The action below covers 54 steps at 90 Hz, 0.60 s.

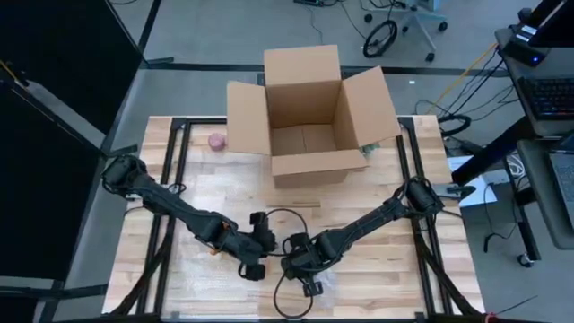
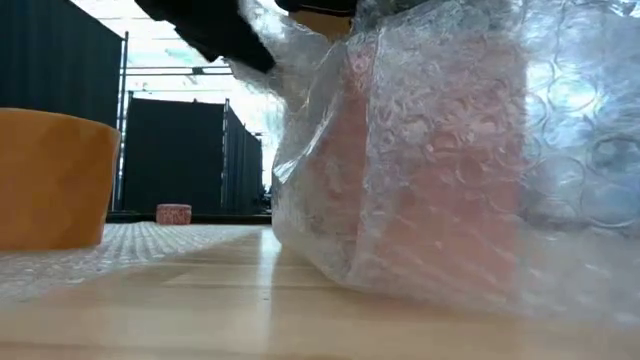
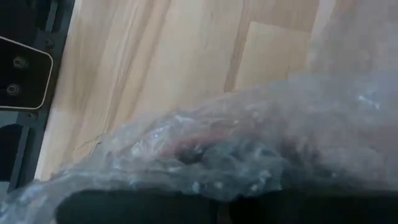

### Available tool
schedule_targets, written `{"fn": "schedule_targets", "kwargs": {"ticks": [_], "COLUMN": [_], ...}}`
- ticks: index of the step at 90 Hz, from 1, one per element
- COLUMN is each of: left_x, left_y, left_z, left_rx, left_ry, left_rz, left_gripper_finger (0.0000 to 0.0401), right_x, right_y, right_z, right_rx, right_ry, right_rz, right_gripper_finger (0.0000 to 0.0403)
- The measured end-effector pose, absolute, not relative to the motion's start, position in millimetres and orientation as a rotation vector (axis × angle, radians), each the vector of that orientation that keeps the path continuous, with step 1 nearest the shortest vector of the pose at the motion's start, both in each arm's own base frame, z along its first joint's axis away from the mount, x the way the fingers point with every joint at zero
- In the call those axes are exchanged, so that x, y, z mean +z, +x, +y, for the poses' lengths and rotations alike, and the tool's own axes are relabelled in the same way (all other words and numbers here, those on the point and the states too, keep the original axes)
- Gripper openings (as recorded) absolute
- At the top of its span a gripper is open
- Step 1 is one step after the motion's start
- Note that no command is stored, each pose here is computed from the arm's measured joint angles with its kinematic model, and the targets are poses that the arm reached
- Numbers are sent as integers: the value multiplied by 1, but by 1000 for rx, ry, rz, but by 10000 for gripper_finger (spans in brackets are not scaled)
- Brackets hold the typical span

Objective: Wrap mug
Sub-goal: Wrap the pink cup with the bubble wrap

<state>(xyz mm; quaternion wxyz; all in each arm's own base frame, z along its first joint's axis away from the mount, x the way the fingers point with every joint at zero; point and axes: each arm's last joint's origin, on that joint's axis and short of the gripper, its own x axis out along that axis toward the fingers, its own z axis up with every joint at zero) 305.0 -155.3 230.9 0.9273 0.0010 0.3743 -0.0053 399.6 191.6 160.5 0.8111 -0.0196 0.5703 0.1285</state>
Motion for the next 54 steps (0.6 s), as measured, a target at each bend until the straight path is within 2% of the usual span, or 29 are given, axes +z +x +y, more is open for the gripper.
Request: {"fn": "schedule_targets", "kwargs": {"ticks": [27, 54], "left_x": [234, 237], "left_y": [303, 298], "left_z": [-169, -183], "left_rx": [14, -8], "left_ry": [-188, -211], "left_rz": [718, 681], "left_gripper_finger": [0, 0], "right_x": [166, 172], "right_y": [401, 404], "right_z": [189, 185], "right_rx": [273, 228], "right_ry": [-31, 28], "right_rz": [1200, 1168], "right_gripper_finger": [0, 0]}}
